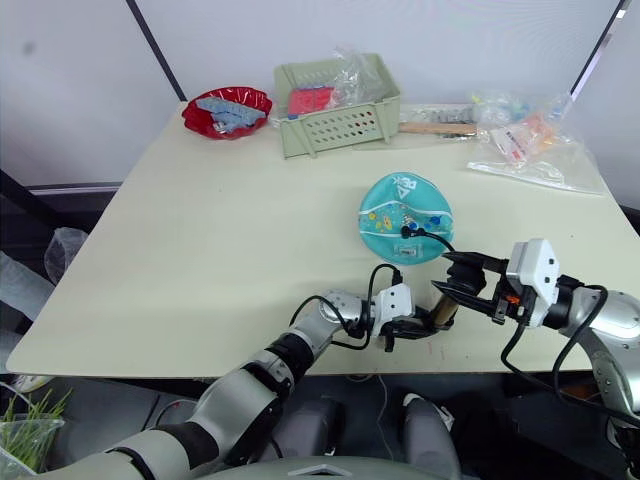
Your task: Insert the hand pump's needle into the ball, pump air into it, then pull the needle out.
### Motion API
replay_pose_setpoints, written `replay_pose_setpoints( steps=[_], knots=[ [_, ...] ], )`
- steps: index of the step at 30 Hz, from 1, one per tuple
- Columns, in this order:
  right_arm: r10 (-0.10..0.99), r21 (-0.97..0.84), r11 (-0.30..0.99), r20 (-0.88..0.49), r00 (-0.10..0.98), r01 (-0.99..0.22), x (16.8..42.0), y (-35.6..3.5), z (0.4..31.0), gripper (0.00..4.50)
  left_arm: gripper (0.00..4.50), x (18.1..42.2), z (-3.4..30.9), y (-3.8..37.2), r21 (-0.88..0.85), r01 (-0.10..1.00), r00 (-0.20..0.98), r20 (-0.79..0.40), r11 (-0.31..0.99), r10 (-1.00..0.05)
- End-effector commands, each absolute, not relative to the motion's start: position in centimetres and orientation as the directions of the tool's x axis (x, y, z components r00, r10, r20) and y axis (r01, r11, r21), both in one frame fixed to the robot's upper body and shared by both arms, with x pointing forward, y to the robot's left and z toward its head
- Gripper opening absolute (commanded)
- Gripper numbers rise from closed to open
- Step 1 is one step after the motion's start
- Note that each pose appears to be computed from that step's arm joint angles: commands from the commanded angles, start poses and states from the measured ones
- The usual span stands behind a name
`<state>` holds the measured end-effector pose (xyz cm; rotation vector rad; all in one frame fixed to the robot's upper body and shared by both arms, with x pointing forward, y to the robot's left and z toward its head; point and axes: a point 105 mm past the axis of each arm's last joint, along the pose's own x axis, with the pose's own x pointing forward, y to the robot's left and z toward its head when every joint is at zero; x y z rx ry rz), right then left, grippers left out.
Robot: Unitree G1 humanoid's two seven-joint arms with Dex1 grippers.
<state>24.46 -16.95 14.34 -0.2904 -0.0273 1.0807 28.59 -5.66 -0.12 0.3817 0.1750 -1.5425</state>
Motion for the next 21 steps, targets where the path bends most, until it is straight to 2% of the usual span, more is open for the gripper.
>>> replay_pose_setpoints(
  steps=[1, 3, 5, 7, 9, 21],
  knots=[
    [0.85, -0.182, 0.453, -0.207, 0.485, -0.873, 24.4, -17.6, 11.3, 1.67, 0.98, 28.3, -1.3, -5.1, 0.094, 0.996, 0.033, -0.379, -0.002, -0.925],
    [0.854, -0.189, 0.449, -0.198, 0.482, -0.873, 24.3, -17.6, 11.5, 1.67, 0.98, 28.3, -1.4, -5.1, 0.091, 0.996, 0.033, -0.382, -0.002, -0.924],
    [0.863, -0.209, 0.447, -0.155, 0.48, -0.87, 24.4, -17.8, 13.0, 1.67, 0.98, 28.3, -1.3, -5.1, 0.091, 0.996, 0.034, -0.378, 0.0, -0.925],
    [0.885, -0.25, 0.432, -0.069, 0.461, -0.866, 24.5, -18.0, 16.9, 1.67, 0.98, 28.1, -1.5, -5.1, 0.087, 0.996, 0.023, -0.386, -0.012, -0.922],
    [0.893, -0.276, 0.423, -0.032, 0.448, -0.863, 24.4, -18.2, 19.4, 1.67, 0.98, 28.0, -1.6, -5.1, 0.082, 0.996, 0.015, -0.391, -0.019, -0.92],
    [0.912, -0.311, 0.401, 0.045, 0.408, -0.862, 23.3, -19.1, 29.4, 1.67, 0.98, 27.4, -1.6, -5.1, 0.087, 0.994, -0.023, -0.381, -0.06, -0.924]
  ],
)
